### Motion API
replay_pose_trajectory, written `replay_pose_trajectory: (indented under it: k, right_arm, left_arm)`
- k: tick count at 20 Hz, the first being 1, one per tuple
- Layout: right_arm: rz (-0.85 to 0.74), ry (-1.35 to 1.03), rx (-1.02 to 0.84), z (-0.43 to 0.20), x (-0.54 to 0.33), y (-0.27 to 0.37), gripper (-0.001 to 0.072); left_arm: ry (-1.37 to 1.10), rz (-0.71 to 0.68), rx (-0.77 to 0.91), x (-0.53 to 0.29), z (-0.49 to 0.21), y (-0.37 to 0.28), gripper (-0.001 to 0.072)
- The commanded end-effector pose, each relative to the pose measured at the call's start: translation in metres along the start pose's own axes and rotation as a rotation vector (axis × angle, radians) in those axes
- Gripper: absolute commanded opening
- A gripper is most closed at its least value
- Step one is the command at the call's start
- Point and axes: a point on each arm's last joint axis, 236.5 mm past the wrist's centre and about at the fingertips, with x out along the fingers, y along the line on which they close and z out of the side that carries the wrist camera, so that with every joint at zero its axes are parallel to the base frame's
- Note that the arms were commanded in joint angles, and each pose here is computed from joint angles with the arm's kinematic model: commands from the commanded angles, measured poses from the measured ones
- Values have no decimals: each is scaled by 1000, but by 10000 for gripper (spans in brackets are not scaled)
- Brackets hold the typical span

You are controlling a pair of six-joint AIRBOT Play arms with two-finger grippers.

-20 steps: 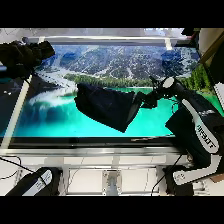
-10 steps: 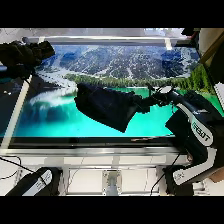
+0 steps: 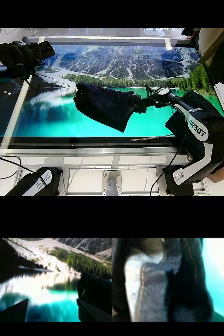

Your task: Fold the clothes and pants, and hang the long-sleeved shirts on hangers.

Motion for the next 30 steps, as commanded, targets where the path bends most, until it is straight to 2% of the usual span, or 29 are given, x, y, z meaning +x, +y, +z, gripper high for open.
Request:
replay_pose_trajectory:
  k: [1,2,3,7,10,13,18,22,26,28,30]
  right_arm:
    - [-30,-20,-18,2,15,-5,405]
    - [-20,-36,-13,6,16,-1,198]
    - [-4,-41,-8,7,15,5,32]
    - [42,-114,-71,34,-28,33,23]
    - [66,-250,-95,62,-107,44,23]
    - [-14,-346,-53,58,-203,16,22]
    - [-152,-568,17,2,-356,-23,22]
    - [-237,-845,195,-57,-462,-64,22]
    - [-283,-1071,401,-110,-528,-105,22]
    - [-313,-1118,491,-133,-543,-126,22]
    - [-412,-1118,610,-164,-550,-158,22]
  left_arm:
    - [0,1,-1,0,0,0,702]
    - [0,1,-1,0,0,0,702]
    - [0,1,-1,0,0,0,702]
    - [0,1,-1,0,0,0,702]
    - [0,1,-1,0,0,1,702]
    - [0,1,-1,0,0,1,702]
    - [0,1,-1,0,0,0,702]
    - [0,1,0,0,0,0,702]
    - [0,1,0,0,0,0,702]
    - [0,1,-1,0,0,1,702]
    - [0,1,-1,0,0,0,701]
